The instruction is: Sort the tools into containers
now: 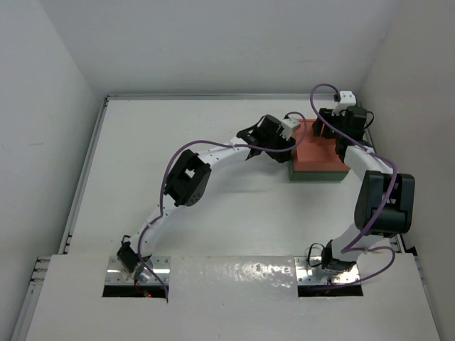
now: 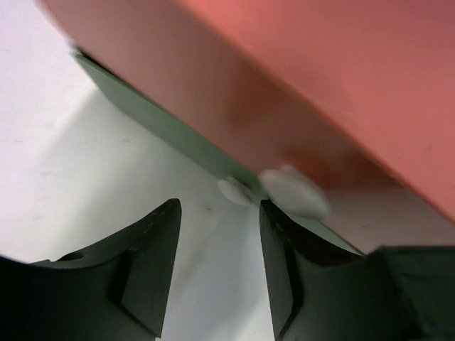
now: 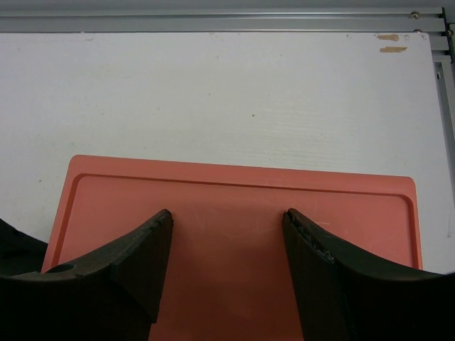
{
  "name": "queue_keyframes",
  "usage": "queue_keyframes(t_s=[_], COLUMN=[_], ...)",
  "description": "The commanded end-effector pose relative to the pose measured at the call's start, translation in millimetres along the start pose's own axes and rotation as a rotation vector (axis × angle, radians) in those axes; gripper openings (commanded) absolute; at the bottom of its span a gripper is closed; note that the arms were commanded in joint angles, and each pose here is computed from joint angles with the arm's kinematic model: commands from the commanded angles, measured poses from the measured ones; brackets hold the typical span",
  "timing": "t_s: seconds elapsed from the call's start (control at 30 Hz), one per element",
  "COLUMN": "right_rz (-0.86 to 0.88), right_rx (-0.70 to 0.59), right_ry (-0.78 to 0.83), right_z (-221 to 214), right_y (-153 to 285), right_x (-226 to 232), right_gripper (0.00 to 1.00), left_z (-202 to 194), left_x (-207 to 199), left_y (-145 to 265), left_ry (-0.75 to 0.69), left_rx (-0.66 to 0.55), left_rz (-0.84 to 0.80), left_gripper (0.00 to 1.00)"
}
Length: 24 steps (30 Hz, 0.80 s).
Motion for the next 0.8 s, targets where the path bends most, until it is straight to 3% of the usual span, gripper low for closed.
queue_keyframes(t_s=[0.0, 0.2, 0.4, 0.43, 0.5, 0.63, 0.7, 0.73, 0.77], right_rz=[0.143, 0.144, 0.143, 0.149, 0.159, 0.096, 0.053, 0.041, 0.034], right_rx=[0.594, 0.596, 0.580, 0.576, 0.550, 0.500, 0.482, 0.452, 0.444], right_ry=[-0.194, -0.193, -0.186, -0.183, -0.173, -0.111, -0.100, -0.101, -0.101], right_z=[-118, -118, -113, -112, -106, -90, -81, -71, -61], right_y=[25, 26, 27, 28, 30, 37, 42, 46, 49], right_x=[39, 40, 38, 38, 38, 30, 24, 21, 19], right_gripper=[0.63, 0.63, 0.63, 0.63, 0.63, 0.67, 0.72, 0.76, 0.84], left_z=[4, 17, 42, 33, 46, 35, 45, 34, 36], left_x=[-28, -41, -33, -17, -12, 29, 31, 44, 44], left_y=[-10, -1, 40, 46, 82, 151, 193, 204, 227], left_ry=[-0.010, 0.032, 0.009, 0.040, 0.055, 0.051, -0.105, -0.132, -0.227], left_rx=[-0.028, -0.056, -0.101, -0.066, -0.093, -0.018, -0.049, -0.022, -0.023], left_rz=[-0.136, -0.264, -0.153, -0.117, -0.077, 0.041, 0.060, 0.130, 0.176], left_gripper=[0.47, 0.55, 0.56, 0.56, 0.59, 0.63, 0.64, 0.69, 0.73])
Point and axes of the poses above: each gripper's point midway between its finger pads, its own y axis back along the fingers, its own x axis along the line the jaws close on, z = x × y, the point moved 10 cm from there along y, back along the fingers, and after that the axes turned 14 degrees about y, right-handed, at the moved point
